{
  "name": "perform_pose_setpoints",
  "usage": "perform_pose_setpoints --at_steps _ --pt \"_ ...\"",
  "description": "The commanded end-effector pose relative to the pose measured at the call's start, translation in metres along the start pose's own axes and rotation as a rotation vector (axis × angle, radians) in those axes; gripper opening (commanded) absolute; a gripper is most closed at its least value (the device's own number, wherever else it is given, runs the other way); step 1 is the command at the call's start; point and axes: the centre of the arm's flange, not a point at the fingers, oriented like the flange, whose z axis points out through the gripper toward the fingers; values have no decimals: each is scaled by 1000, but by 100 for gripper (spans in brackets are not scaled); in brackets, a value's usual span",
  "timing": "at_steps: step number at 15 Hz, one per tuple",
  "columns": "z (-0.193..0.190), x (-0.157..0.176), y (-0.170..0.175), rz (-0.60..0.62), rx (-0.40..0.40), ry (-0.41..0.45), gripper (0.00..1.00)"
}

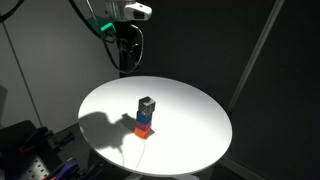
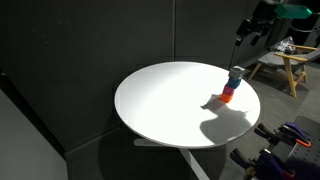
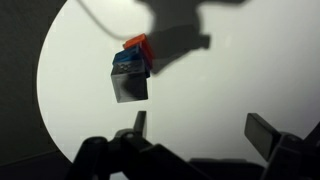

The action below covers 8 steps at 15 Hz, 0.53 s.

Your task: Put the grey building block on the table

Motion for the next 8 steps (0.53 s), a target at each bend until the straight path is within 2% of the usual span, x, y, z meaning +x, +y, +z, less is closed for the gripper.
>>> perform_pose_setpoints --at_steps 1,8 --pt "-2 19 19 -7 27 -26 100" --pt "24 55 40 30 -3 -41 100"
